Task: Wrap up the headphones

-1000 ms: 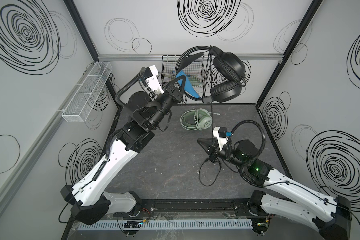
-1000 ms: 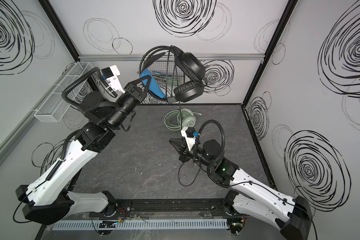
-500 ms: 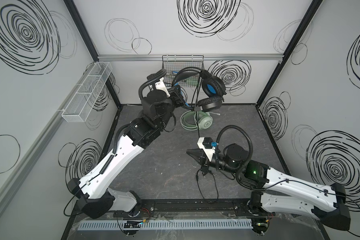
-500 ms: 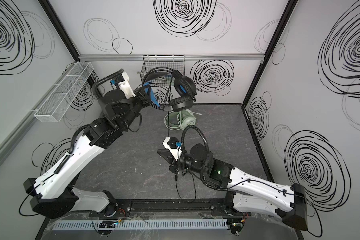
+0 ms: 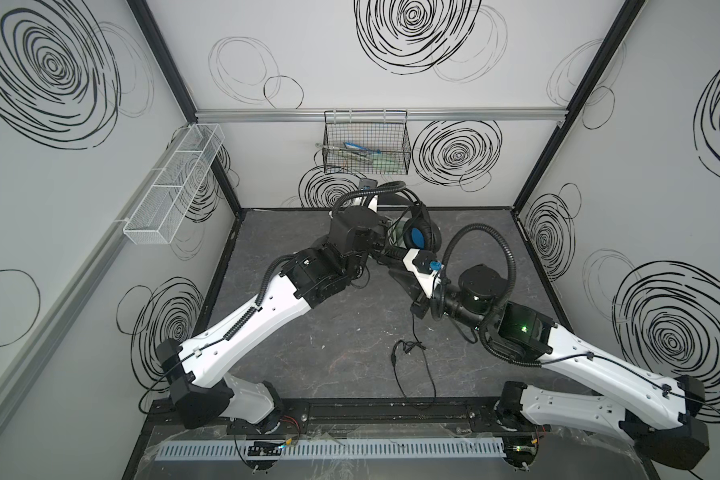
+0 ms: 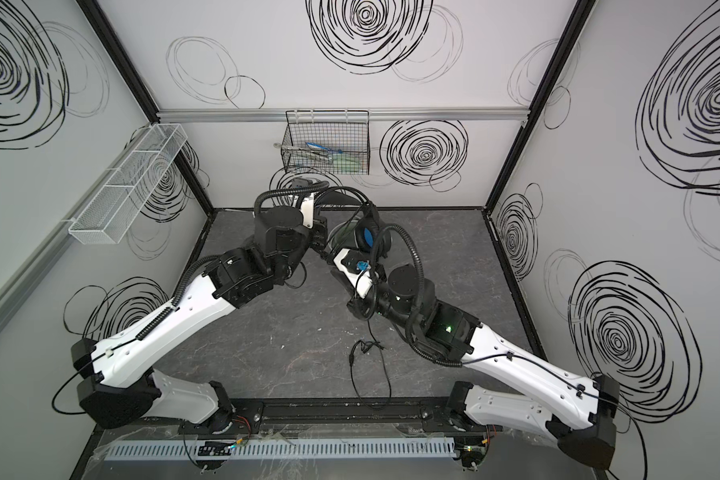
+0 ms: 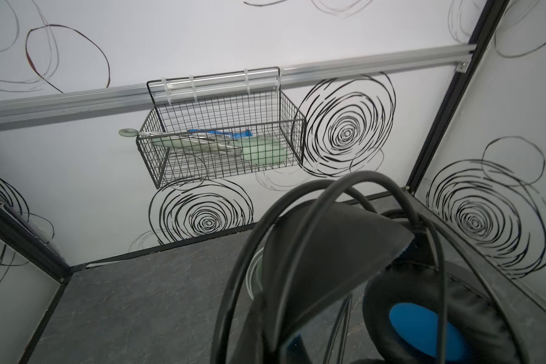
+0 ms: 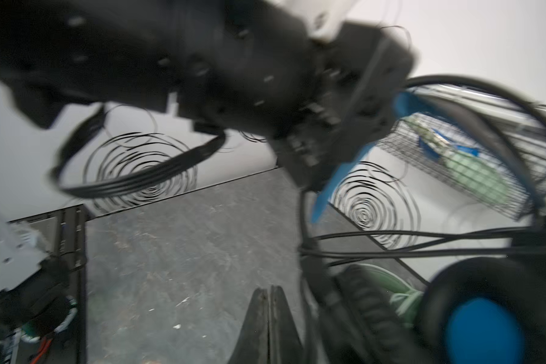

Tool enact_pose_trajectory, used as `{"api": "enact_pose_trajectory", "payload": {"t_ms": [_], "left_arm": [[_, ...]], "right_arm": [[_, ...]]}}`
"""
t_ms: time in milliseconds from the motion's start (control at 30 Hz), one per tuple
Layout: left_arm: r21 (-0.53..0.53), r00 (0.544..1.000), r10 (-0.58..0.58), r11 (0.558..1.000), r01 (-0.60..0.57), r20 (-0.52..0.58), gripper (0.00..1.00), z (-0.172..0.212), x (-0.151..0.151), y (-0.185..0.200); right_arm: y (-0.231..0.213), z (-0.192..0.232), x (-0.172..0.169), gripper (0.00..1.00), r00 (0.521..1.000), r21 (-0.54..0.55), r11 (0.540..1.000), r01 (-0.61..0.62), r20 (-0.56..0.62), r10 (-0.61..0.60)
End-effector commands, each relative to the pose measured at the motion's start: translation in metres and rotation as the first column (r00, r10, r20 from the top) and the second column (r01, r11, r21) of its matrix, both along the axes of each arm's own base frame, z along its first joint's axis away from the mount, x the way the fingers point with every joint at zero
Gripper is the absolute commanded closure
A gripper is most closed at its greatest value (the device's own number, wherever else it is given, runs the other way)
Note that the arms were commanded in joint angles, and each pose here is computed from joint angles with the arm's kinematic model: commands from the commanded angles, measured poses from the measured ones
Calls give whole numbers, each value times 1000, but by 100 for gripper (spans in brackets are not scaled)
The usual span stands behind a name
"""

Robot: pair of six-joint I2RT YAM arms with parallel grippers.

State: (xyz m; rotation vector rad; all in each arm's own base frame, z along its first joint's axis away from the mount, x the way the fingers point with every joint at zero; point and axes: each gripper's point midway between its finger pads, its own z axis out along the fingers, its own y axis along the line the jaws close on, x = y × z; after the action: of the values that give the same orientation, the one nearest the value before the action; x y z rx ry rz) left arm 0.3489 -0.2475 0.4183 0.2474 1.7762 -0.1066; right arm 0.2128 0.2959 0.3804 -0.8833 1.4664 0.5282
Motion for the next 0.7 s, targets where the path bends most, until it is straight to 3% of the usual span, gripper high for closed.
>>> {"api": "enact_pose_trajectory", "payload": {"t_ms": [0,167,367,533,667], "left_arm": [[79,998,-51,996,49,29,100,7,-4,-5],[156,994,-109,982,110,-16,100,-6,-17,-7],[240,978,-175,950,198,-113,100,-31,-28,-10],[232,966,-209,942,241,-154,100,-40,-30,-12],[184,948,-257,939,290,-186,100,-42,-31,-16]], "right_arm": [[-24,28,26,96,987,-59,994,97,135,-88],[-44,33,52,96,962,-155,969,191,228,-153],[-52,22,58,93,934,-265,932,248,322,-157],[-52,30,34,88,904,-308,934,179,427,-33],[-69,36,46,87,870,-304,907,292,479,-120]]}}
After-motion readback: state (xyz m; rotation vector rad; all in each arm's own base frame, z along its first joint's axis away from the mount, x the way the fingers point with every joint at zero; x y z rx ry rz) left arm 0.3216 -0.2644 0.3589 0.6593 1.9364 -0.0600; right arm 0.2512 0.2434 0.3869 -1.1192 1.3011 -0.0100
